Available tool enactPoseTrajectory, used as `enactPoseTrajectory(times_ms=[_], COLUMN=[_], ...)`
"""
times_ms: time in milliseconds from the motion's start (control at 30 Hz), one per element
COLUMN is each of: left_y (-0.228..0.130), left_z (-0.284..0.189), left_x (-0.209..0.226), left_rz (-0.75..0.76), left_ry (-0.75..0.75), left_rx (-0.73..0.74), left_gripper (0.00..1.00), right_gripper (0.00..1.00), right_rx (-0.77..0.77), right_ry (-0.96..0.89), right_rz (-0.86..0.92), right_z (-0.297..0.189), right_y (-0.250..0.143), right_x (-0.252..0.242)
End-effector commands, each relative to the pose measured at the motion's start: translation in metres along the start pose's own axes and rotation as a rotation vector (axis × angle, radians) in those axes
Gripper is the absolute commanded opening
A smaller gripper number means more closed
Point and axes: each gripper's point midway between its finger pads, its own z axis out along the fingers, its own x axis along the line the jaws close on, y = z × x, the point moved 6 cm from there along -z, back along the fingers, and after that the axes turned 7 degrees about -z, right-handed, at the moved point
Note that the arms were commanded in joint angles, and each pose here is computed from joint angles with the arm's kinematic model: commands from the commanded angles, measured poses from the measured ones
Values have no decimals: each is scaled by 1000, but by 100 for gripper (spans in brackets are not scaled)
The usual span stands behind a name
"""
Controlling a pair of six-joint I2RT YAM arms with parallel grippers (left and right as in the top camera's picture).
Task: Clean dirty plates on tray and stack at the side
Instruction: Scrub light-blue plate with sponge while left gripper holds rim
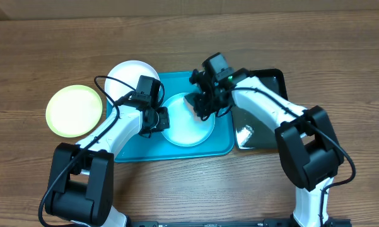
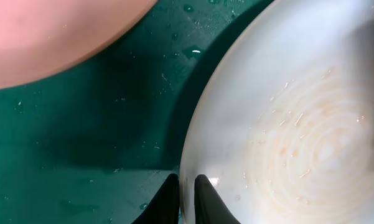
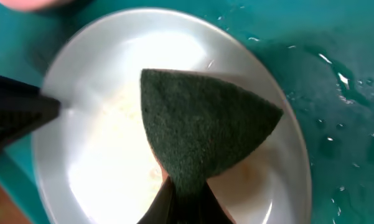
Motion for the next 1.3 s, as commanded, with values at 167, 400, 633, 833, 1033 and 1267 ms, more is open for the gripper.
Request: enactPoseTrajectory(times_ms=[167,400,633,833,1033,1267], left_y=[-4,-4,-4,-4,-4,-3], left_z=[5,5,5,5,5,5], left_x=[2,2,2,2,2,1], left_rz=[-2,-2,-2,-1,-2,-2], left_ry=[8,8,7,8,8,5], left_rx=[16,16,16,16,16,11], left_gripper=[12,12,12,12,12,12], right_gripper=[4,4,4,4,4,4], right_rx=[8,-18,-71,-76,24,142], right_ry=[-109,150,476,460,261,38], right_rz=[-60,-53,-57,-17,67,200], right_z=[22,32,17,-15,-26,-17], right_y=[-11,-11,-3,18,13,-3], right_x=[-21,5,40,30,8,0])
